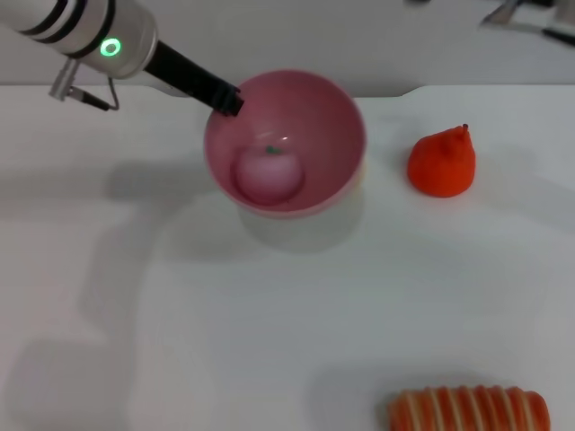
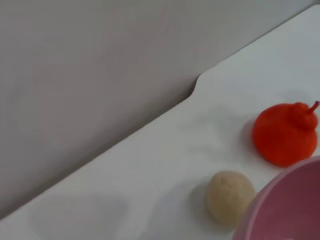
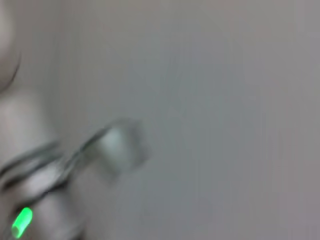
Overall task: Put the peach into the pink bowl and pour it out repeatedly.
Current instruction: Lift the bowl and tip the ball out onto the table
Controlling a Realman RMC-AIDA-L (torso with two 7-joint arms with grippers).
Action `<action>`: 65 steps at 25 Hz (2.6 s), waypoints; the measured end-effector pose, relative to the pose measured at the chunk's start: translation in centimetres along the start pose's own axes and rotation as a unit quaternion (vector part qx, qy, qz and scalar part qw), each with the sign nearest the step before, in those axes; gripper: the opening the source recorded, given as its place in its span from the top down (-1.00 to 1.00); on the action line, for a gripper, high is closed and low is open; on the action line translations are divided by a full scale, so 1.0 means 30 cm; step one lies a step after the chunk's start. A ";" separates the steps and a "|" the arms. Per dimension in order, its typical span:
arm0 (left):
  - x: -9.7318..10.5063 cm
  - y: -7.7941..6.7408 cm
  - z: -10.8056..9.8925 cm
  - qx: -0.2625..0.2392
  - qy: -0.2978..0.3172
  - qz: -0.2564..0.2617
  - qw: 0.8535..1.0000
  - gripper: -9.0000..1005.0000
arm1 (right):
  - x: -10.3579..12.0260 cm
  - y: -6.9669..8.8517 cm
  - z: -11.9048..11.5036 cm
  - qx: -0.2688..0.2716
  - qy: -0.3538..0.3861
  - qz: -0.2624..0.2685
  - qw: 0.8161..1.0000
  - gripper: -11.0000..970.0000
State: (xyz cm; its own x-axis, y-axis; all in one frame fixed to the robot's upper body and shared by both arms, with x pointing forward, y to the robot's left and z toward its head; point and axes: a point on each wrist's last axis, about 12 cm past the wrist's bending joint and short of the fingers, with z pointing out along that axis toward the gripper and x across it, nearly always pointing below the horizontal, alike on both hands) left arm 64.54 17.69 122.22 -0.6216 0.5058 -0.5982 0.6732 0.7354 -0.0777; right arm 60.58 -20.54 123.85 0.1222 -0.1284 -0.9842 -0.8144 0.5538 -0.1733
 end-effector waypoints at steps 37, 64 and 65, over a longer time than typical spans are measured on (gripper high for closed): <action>0.153 -0.311 0.181 -0.188 -0.363 0.264 0.873 0.91 | 0.312 -0.115 -0.490 0.327 -0.175 0.065 0.926 0.26; 0.270 -0.361 0.184 -0.240 -0.525 0.233 0.783 0.91 | 0.340 -0.093 -0.461 0.306 -0.181 0.085 0.931 0.26; 0.262 -0.357 0.183 -0.238 -0.521 0.229 0.787 0.91 | 0.341 -0.092 -0.459 0.305 -0.181 0.086 0.931 0.26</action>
State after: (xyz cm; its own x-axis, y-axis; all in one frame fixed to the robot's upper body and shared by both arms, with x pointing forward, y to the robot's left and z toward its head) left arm 54.64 11.32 113.97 0.4759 0.3049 -0.8249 0.3510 0.7942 0.4960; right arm 56.28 -34.71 114.76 0.2925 0.2297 -0.9283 -0.3795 0.9189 0.1078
